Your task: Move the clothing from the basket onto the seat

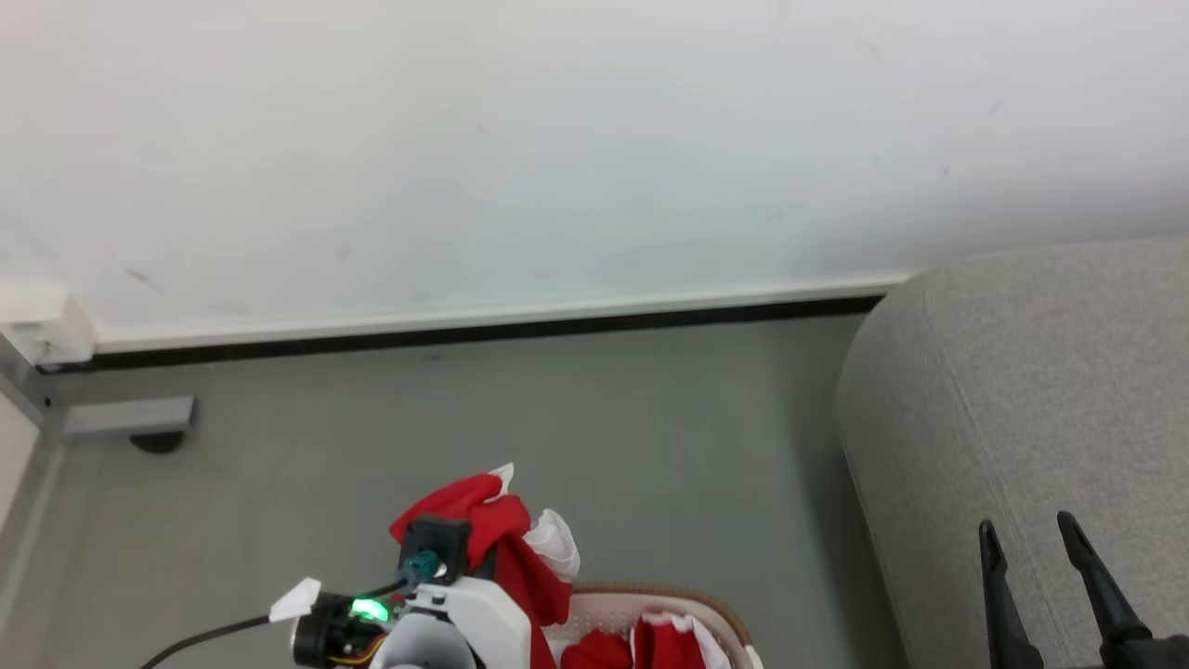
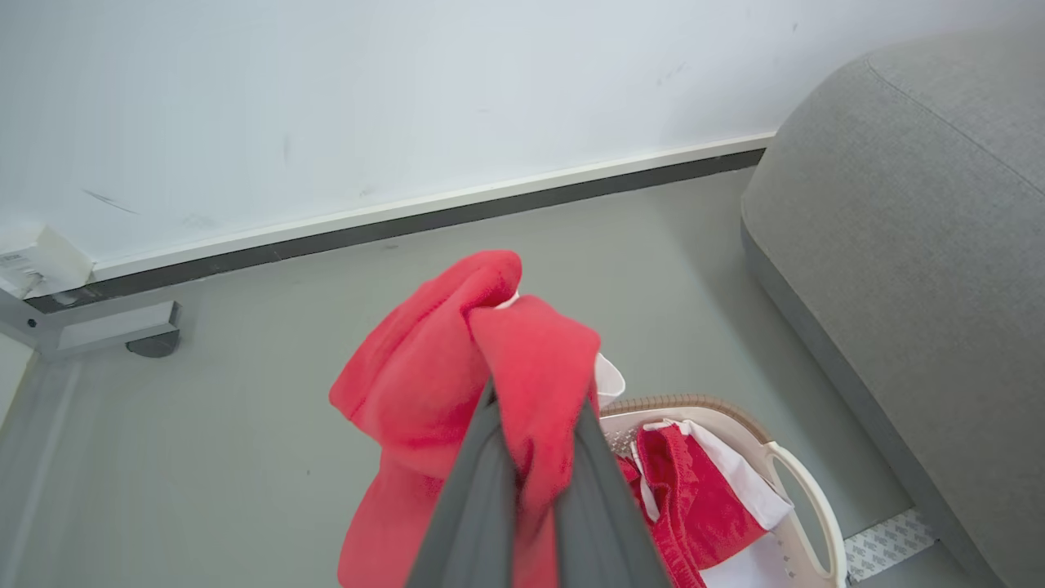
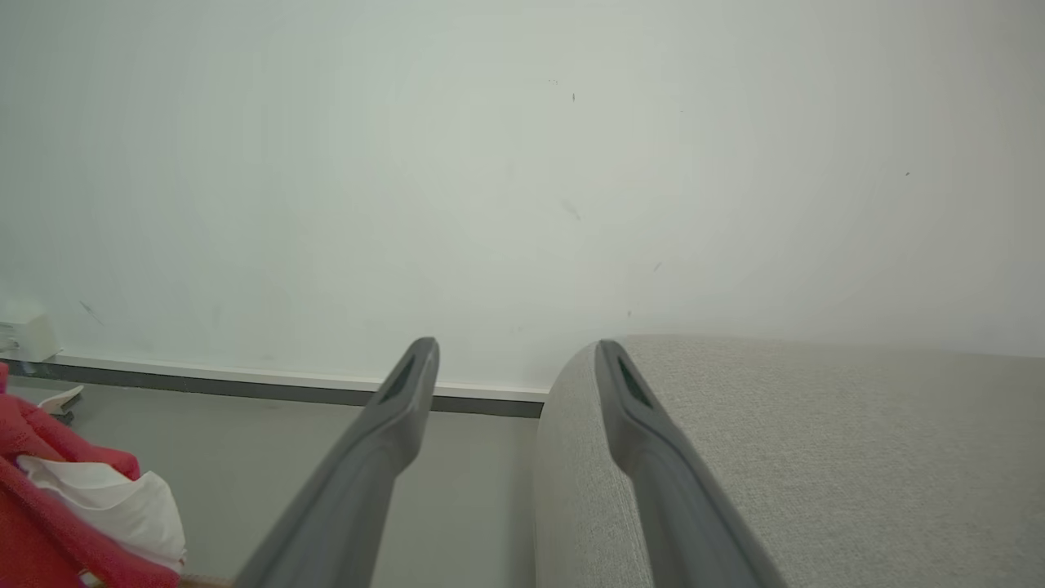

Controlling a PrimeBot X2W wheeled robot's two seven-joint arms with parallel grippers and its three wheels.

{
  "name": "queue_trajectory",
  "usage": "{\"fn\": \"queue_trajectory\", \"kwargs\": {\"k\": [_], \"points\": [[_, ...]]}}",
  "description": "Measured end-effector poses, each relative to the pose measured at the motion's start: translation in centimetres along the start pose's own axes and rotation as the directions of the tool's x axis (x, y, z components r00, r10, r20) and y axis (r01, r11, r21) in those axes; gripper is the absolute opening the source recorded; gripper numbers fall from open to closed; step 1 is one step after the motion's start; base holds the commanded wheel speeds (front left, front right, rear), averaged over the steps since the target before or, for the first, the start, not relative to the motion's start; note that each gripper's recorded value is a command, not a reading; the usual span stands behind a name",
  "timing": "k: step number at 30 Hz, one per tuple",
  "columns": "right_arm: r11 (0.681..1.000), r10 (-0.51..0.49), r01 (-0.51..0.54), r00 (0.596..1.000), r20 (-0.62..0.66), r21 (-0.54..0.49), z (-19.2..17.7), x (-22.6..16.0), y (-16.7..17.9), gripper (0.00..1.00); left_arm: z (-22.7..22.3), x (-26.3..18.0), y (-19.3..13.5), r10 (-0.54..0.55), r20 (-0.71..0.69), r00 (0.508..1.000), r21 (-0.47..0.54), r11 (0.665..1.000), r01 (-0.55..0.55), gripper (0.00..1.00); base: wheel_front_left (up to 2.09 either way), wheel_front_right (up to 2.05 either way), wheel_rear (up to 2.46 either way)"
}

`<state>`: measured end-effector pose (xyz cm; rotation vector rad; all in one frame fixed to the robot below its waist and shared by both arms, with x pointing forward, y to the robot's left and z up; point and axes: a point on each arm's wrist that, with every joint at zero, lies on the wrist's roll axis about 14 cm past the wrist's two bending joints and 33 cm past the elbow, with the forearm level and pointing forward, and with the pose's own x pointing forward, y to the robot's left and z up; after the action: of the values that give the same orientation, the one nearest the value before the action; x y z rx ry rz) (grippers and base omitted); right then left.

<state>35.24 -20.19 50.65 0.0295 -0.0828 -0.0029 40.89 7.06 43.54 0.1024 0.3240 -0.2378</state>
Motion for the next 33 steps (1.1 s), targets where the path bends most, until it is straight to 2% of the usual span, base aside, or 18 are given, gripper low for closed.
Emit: {"fn": "queue_trajectory", "kwargs": {"k": [7,15,27,30,33], "points": [[1.000,0.021,-0.021,0.999,0.030,-0.004,1.0,-1.0,0.6,1.00,6.2,-2.4,1.3,0.042,0.167,0.985,-0.016,0.999,-0.040,0.00,0.00,0.00,0.00],[1.000,0.010,-0.010,0.998,0.056,0.006,1.8,-1.9,0.3,1.00,11.1,-4.7,0.7,0.027,0.286,0.958,-0.039,0.999,-0.017,0.00,0.00,0.00,0.00],[0.999,0.032,-0.034,0.996,0.085,0.025,2.6,-1.7,1.2,1.00,12.4,-5.4,0.2,0.000,0.313,0.950,-0.037,0.999,0.012,0.00,0.00,0.00,0.00],[0.997,0.077,-0.079,0.993,0.094,0.022,2.9,-1.4,2.7,1.00,12.9,-5.6,-0.4,-0.019,0.323,0.946,-0.032,0.999,0.031,0.00,0.00,0.00,0.00],[0.985,0.166,-0.170,0.981,0.098,0.028,3.1,-0.9,5.6,1.00,13.2,-5.7,-0.9,-0.034,0.328,0.944,-0.027,0.999,0.046,0.00,0.00,0.00,0.00]]}}
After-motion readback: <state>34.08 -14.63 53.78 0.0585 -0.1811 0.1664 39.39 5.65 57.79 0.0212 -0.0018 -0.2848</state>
